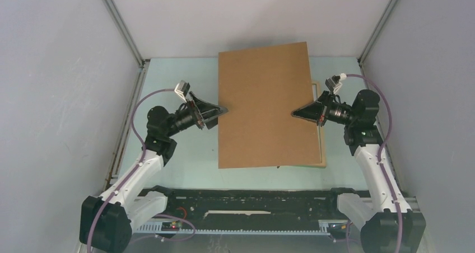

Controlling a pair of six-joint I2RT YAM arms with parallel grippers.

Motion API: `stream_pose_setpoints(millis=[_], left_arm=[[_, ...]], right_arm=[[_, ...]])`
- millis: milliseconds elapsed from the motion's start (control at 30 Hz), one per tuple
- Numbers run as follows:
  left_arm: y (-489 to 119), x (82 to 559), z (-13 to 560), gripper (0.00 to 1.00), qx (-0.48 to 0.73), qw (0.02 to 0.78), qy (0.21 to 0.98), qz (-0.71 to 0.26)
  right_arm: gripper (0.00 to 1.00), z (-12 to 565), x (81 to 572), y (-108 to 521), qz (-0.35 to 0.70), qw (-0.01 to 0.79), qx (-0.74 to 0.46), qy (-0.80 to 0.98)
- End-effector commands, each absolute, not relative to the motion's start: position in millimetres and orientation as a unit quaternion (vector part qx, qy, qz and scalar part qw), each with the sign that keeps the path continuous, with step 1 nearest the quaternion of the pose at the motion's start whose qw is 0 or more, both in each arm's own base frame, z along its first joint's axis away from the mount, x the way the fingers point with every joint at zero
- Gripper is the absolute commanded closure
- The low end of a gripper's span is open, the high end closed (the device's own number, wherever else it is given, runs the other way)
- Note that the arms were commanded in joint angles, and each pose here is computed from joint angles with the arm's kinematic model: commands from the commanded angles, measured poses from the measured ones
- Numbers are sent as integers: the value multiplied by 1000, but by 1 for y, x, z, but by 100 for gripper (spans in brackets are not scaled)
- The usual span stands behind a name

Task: Put the photo into the frame

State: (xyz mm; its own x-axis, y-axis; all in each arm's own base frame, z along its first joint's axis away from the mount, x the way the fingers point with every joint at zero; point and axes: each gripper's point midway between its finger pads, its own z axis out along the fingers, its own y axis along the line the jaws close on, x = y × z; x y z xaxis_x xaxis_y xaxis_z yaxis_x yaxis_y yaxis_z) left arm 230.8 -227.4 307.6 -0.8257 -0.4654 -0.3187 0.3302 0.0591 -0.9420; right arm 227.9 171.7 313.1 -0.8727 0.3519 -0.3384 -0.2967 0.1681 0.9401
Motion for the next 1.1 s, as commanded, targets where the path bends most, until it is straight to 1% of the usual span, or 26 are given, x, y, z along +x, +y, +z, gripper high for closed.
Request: stream_pose_setpoints(millis=[0,67,133,200,233,267,333,433,500,533,600,633,733,767,900,933,1000,1067], left_arm=[[-229,217,318,0,-8,291,655,-697],[-229,213,323,1,2,289,650,-703],[-229,208,330,10,14,291,640,-711],[-229,204,335,24,26,293,635,-714],[-229,203,337,35,30,292,634,-715],[-230,201,338,42,34,291,632,-717],[-229,198,342,51,37,289,627,-723],[-229,195,348,61,42,291,620,-727],[-228,195,351,73,41,291,618,-730],[-228,195,353,83,41,291,617,-730],[-228,195,357,97,41,293,616,-730],[-228,196,357,99,39,293,617,-729],[-227,201,355,100,30,306,628,-715],[-225,205,351,100,25,320,636,-702],[-210,223,329,100,-9,376,703,-603],[-208,225,332,100,-12,385,702,-599],[-210,226,334,100,-15,379,703,-602],[-213,231,328,100,-25,362,710,-603]], right_arm=[[100,334,221,173,653,277,-5,705],[100,331,223,174,650,279,-3,707],[100,327,224,176,650,271,-5,710],[100,323,224,181,651,260,-11,713],[100,321,222,184,652,256,-17,713],[100,319,222,186,651,254,-18,715],[100,314,223,187,650,248,-21,718],[100,308,225,187,648,240,-21,722],[100,304,226,187,647,236,-22,725],[100,302,227,187,645,237,-23,726],[100,299,228,185,640,243,-25,729],[100,296,229,184,635,247,-25,732],[84,275,234,180,604,228,2,764],[79,267,237,177,586,232,2,776],[57,242,249,166,523,242,30,817],[51,235,252,163,505,244,38,827],[42,221,256,157,477,246,50,842],[36,212,258,156,465,237,57,851]])
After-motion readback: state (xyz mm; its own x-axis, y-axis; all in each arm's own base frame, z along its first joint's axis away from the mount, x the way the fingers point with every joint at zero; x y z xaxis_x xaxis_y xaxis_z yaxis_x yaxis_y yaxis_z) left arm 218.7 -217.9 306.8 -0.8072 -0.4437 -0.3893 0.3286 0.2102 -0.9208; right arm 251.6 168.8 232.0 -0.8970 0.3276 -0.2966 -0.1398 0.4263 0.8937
